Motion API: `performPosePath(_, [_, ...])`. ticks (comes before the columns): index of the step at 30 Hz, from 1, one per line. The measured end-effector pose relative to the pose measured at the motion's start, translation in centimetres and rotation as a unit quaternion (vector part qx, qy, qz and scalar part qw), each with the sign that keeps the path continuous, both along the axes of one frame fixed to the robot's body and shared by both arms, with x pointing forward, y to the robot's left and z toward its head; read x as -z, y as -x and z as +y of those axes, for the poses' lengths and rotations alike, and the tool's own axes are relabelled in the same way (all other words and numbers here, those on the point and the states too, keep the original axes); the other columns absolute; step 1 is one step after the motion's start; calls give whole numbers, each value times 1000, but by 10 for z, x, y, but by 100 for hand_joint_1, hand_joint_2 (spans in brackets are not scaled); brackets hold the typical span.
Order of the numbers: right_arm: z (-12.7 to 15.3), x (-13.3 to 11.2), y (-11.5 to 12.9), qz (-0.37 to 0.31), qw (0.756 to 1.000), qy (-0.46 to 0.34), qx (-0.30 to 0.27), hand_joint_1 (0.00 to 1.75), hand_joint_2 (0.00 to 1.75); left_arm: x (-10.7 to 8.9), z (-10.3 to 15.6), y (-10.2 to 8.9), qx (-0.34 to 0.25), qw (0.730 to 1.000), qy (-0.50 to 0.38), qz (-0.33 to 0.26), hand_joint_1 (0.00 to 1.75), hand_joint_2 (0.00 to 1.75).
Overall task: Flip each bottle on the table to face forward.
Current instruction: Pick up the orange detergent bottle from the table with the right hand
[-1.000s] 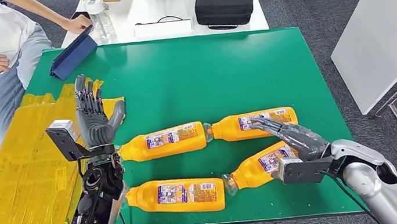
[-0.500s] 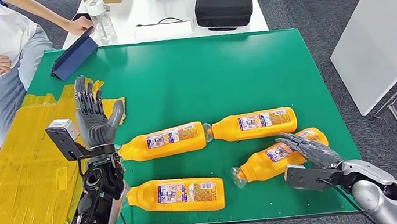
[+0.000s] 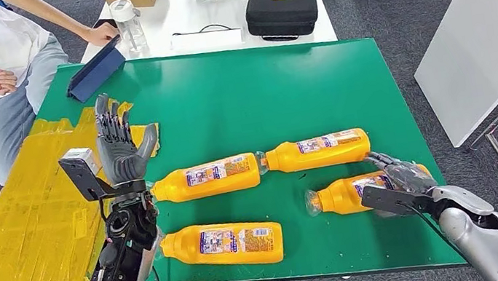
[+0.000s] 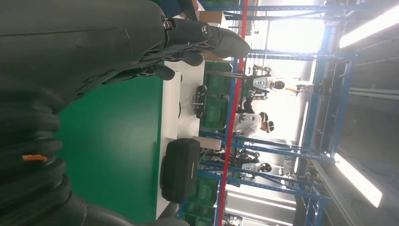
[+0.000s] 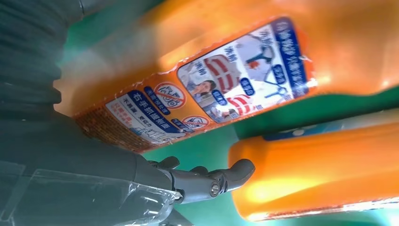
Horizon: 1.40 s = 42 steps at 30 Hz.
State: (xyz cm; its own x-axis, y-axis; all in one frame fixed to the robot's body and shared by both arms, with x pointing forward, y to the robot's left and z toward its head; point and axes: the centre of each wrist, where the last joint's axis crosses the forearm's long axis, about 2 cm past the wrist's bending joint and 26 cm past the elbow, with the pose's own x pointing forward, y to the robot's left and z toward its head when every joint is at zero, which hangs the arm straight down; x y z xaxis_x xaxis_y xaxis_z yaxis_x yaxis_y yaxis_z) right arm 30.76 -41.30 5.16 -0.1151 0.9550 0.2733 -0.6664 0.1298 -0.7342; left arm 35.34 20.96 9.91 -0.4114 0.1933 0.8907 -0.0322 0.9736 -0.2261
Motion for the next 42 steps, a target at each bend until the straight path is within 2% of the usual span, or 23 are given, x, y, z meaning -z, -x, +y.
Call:
performPosePath(1, [-1,0,-1,1,1000,2,1,5,175,0,0,0,0,1000,0,-1,0,175])
performPosePath(2, [-1,0,-2,4,1000,5,2,41,175,0,0,0,0,1000,0,-1,0,175])
performPosePath(5, [-5,-2,-5,16,1000,8,5,168,175,0,0,0,0,1000,0,-2,0,175])
performPosePath(6, [-6,-3,-6,19,1000,9,5,175,175,0,0,0,0,1000,0,-2,0,175])
performPosePath(20, [-11,-2,-4,21,1000,2,7,175,175,1,0,0,0,1000,0,-1,0,175])
performPosePath(24, [-9,-2,0,2,1000,-25,-7,175,175,2,0,1,1,1000,0,0,0,175])
performPosePath(27, [1,-3,6,-38,996,-76,-35,175,175,4,2,4,1,1000,0,1,0,175])
performPosePath(31, [28,-3,18,-83,985,-131,-69,175,175,10,3,8,2,1000,-2,2,0,175])
performPosePath(35, [41,-5,24,-99,981,-150,-77,175,175,12,4,10,2,1000,-2,4,0,175])
performPosePath(42, [46,-7,28,-108,978,-160,-80,175,175,14,4,12,2,1000,-3,6,0,175])
